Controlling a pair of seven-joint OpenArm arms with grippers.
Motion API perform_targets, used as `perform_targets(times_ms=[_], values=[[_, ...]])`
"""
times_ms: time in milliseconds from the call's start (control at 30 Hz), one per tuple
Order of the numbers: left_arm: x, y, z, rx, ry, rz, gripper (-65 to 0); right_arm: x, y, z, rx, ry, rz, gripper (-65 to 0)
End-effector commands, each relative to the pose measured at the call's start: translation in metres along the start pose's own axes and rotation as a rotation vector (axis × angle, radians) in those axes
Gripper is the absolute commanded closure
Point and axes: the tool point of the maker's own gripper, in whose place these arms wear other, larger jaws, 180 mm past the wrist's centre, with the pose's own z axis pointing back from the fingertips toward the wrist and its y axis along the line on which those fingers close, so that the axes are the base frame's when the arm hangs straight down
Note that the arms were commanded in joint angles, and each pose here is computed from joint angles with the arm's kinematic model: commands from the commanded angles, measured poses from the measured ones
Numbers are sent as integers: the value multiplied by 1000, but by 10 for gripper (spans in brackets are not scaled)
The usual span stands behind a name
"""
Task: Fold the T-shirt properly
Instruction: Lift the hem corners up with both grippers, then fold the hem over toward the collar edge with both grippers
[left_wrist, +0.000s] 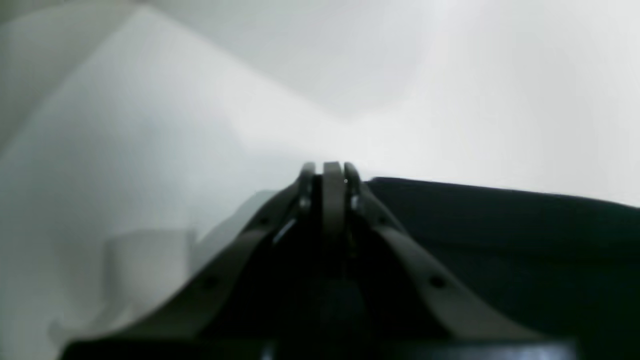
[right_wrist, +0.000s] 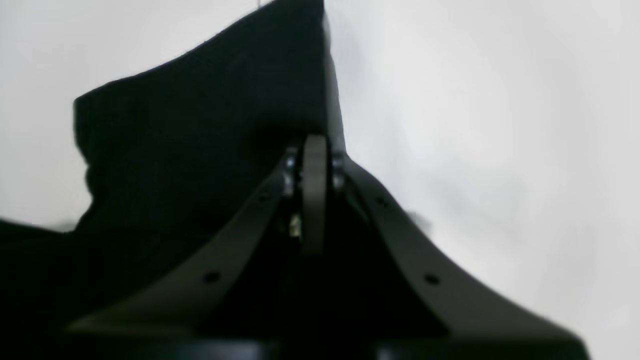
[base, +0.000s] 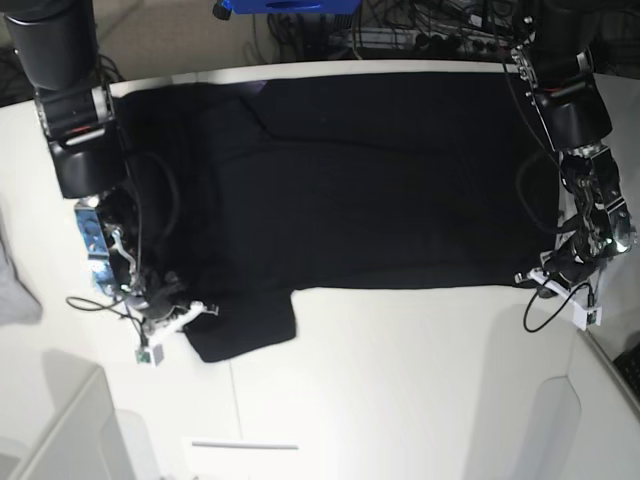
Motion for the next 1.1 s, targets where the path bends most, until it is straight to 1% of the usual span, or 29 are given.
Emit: perform_targets(times_ms=[0, 133, 233, 367, 433, 467, 567, 633, 767, 867, 933, 1000, 1067], values=[[25, 2, 10, -1, -74, -8, 0, 31, -7, 9, -12, -75, -13, 0], [17, -2, 17, -15, -77, -19, 0, 38, -15, 24, -13, -96, -60, 0], [6, -3, 22, -14, -68, -38, 0, 37, -20, 32, -13, -84, -75, 0], [1, -8, 32, -14, -80, -75, 0, 29, -23, 37, -15, -70, -75, 0], [-4, -9, 37, -12, -60, -94, 0, 25, -22, 39, -11, -68, -69, 0], [-6, -8, 41, -6, -45, -95, 0, 21, -21, 40, -9, -63, -68, 0], [-1, 6, 59, 32, -57, -73, 0, 15, -16, 43, 3, -64, -61, 0], [4, 6, 67, 40, -79, -67, 0, 10, -11, 46, 14, -65, -54, 0], [1, 4, 77, 48, -64, -93, 0, 8, -9, 53, 22, -62, -38, 0], [-1, 0, 87, 53, -69, -129, 0, 5, -13, 63, 22, -57, -65, 0], [-3, -3, 92, 55, -73, -148, 0, 6, -17, 71, 18, -74, -88, 0], [-5, -5, 96, 54, -75, -160, 0, 9, -20, 79, 16, -84, -93, 0], [-9, -6, 98, 56, -69, -168, 0, 4, -21, 84, 16, -72, -95, 0]])
